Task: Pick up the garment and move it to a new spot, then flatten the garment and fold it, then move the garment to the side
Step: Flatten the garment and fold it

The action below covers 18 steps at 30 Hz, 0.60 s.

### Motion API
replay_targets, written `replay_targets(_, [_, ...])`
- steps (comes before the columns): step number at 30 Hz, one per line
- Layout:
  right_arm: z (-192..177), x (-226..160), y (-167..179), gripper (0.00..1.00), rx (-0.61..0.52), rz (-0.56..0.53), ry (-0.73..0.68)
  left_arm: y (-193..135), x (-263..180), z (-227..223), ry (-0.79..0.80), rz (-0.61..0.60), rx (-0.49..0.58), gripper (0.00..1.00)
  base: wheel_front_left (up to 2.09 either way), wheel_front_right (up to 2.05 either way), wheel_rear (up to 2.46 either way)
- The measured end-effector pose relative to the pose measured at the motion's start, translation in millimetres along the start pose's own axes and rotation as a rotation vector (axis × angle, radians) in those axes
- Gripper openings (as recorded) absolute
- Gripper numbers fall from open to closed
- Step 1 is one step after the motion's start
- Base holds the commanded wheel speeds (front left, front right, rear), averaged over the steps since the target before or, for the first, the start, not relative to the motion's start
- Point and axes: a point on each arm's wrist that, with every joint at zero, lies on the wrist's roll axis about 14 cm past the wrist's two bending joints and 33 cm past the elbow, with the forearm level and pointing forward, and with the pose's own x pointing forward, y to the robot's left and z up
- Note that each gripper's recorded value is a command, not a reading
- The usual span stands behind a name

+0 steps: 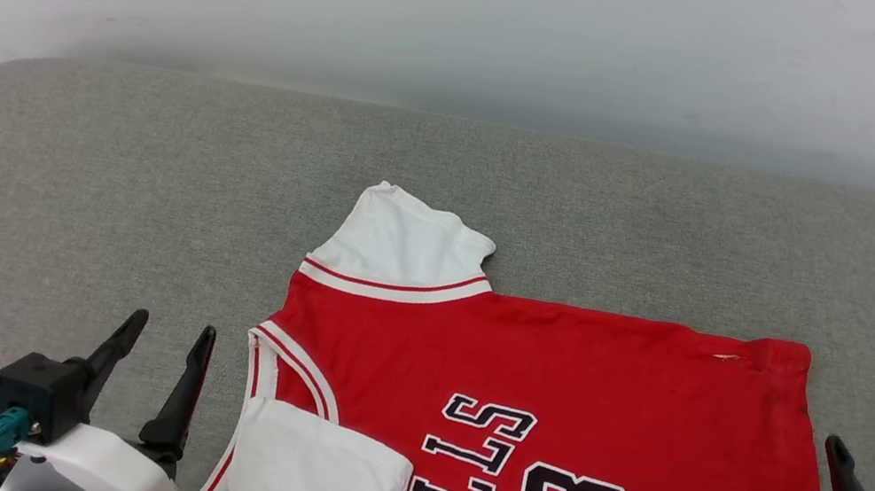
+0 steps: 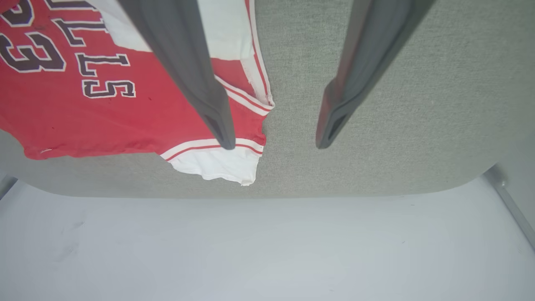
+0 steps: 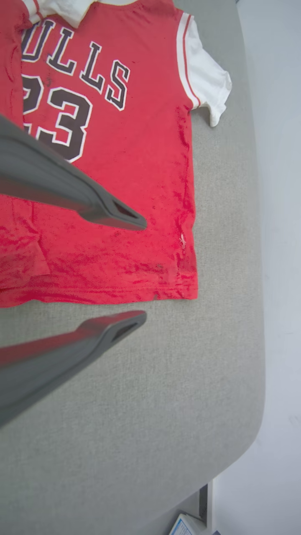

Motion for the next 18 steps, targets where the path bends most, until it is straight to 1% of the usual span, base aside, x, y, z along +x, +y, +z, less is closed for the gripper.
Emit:
replay_targets(1, [0.0, 0.0, 0.0, 1.0, 0.0, 0.0, 0.0, 0.0, 0.0, 0.0, 0.0, 0.0, 0.0, 1.0, 0.0, 0.0, 0.0])
replay_targets(2, [9.0, 0.2, 4.3, 1.0, 0.001, 0.014, -0.047, -0.4, 2.1, 7.5, -0.03, 0.005, -0.001, 1.0, 0.0, 0.0, 0.0])
replay_targets(3, [22.0, -1.2, 8.9, 1.0, 0.002, 0.031, -0.128, -3.5, 5.1, 20.9, -0.083, 0.004, 0.001, 1.0, 0.0, 0.0, 0.0])
replay_targets(4, [27.4, -2.0, 11.1, 1.0, 0.0, 0.039, -0.164, -5.2, 6.9, 30.5, -0.119, 0.004, 0.001, 1.0, 0.0, 0.0, 0.0])
replay_targets(5, [27.4, -2.0, 11.1, 1.0, 0.0, 0.039, -0.164, -5.2, 6.9, 30.5, -0.119, 0.004, 0.001, 1.0, 0.0, 0.0, 0.0])
replay_targets(8, [45.4, -5.3, 14.9, 1.0, 0.006, 0.048, -0.287, -8.8, 10.4, 55.0, -0.214, 0.008, 0.006, 1.0, 0.0, 0.0, 0.0])
replay_targets(11, [61.6, -8.7, 19.9, 1.0, 0.018, 0.059, -0.399, -12.4, 10.2, 58.7, -0.243, 0.005, 0.005, 1.0, 0.0, 0.0, 0.0])
replay_targets(14, [69.1, -11.7, 25.1, 1.0, 0.021, 0.072, -0.476, -15.7, 13.0, 60.8, -0.264, -0.002, -0.002, 1.0, 0.0, 0.0, 0.0])
replay_targets(18, [71.2, -9.1, 28.2, 1.0, 0.034, 0.079, -0.516, -23.6, 20.7, 58.1, -0.268, -0.036, -0.026, 1.0, 0.0, 0.0, 0.0])
